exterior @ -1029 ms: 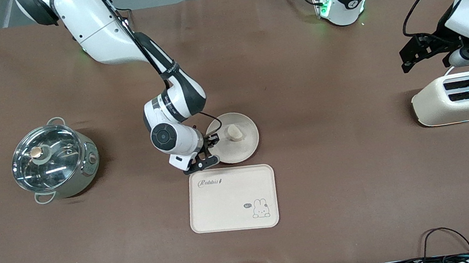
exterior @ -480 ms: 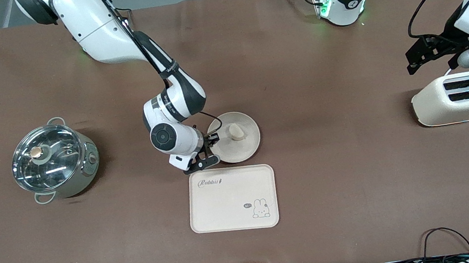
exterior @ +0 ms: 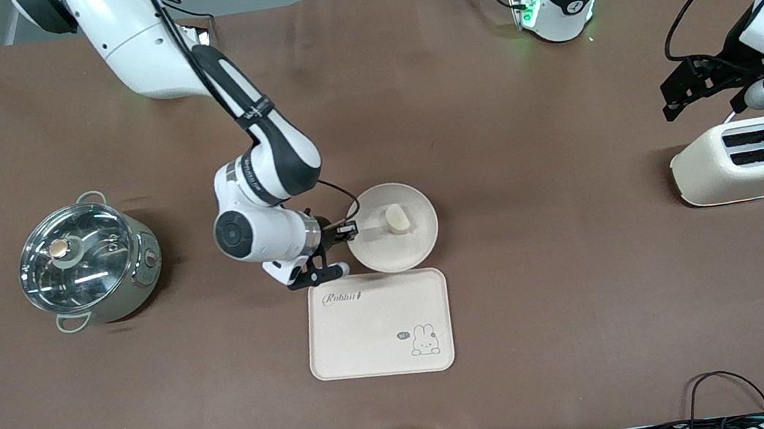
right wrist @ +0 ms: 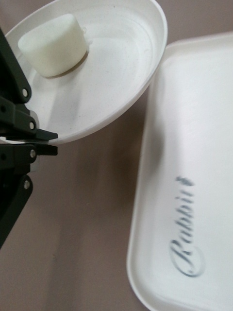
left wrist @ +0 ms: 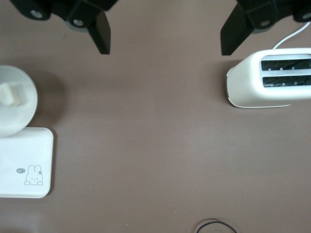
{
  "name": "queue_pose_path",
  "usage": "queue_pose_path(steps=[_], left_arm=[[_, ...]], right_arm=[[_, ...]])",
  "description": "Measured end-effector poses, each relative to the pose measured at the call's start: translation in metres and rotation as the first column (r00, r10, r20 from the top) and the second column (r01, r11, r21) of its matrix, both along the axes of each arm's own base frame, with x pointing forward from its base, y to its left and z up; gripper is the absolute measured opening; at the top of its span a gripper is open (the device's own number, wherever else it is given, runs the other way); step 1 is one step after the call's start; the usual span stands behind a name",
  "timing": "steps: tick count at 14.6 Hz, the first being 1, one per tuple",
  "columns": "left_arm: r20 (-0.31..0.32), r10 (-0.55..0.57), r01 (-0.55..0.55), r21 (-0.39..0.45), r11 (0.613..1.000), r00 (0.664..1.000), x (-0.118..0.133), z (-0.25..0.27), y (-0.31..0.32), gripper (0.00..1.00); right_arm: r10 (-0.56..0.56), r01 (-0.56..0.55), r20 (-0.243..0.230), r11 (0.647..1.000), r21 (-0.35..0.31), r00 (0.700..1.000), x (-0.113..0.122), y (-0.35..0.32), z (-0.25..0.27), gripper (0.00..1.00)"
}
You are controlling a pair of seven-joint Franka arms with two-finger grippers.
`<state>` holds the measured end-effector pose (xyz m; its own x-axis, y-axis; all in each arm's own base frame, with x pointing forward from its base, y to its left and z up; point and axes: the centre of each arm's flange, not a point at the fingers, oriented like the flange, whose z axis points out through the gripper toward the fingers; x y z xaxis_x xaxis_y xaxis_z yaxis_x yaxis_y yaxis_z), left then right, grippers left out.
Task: Place bun in plate and plate on tray
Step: 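Lift and carry the plate with bun onto the Rabbit tray, right gripper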
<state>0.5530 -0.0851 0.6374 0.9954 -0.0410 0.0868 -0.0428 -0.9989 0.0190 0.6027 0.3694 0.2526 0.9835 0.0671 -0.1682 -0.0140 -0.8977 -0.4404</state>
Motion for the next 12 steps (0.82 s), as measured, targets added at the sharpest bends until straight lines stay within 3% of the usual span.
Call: queue_pose_path(steps=[2,5,9,12], left_arm=[[0.001,-0.020,0.020,0.002,1.000,1.000,0.000,0.000,0.000,1.00],[0.000,-0.023,0.023,0.002,1.000,1.000,0.000,0.000,0.000,1.00],[-0.003,-0.022,0.022,0.000,1.000,1.000,0.000,0.000,0.000,1.00],[-0.004,-0.020,0.020,-0.003,1.000,1.000,0.000,-0.001,0.000,1.00]], right_arm=[[-0.055,0.054,0.024,0.997,0.055,0.998,0.021,-0.008,0.024,0.04],[-0.123,0.119,0.047,0.990,0.077,0.991,0.049,-0.026,0.038,0.04],[-0.181,0.175,0.073,0.981,0.079,0.981,0.086,-0.046,0.005,0.04],[-0.217,0.210,0.104,0.975,0.075,0.971,0.101,-0.053,-0.024,0.04]])
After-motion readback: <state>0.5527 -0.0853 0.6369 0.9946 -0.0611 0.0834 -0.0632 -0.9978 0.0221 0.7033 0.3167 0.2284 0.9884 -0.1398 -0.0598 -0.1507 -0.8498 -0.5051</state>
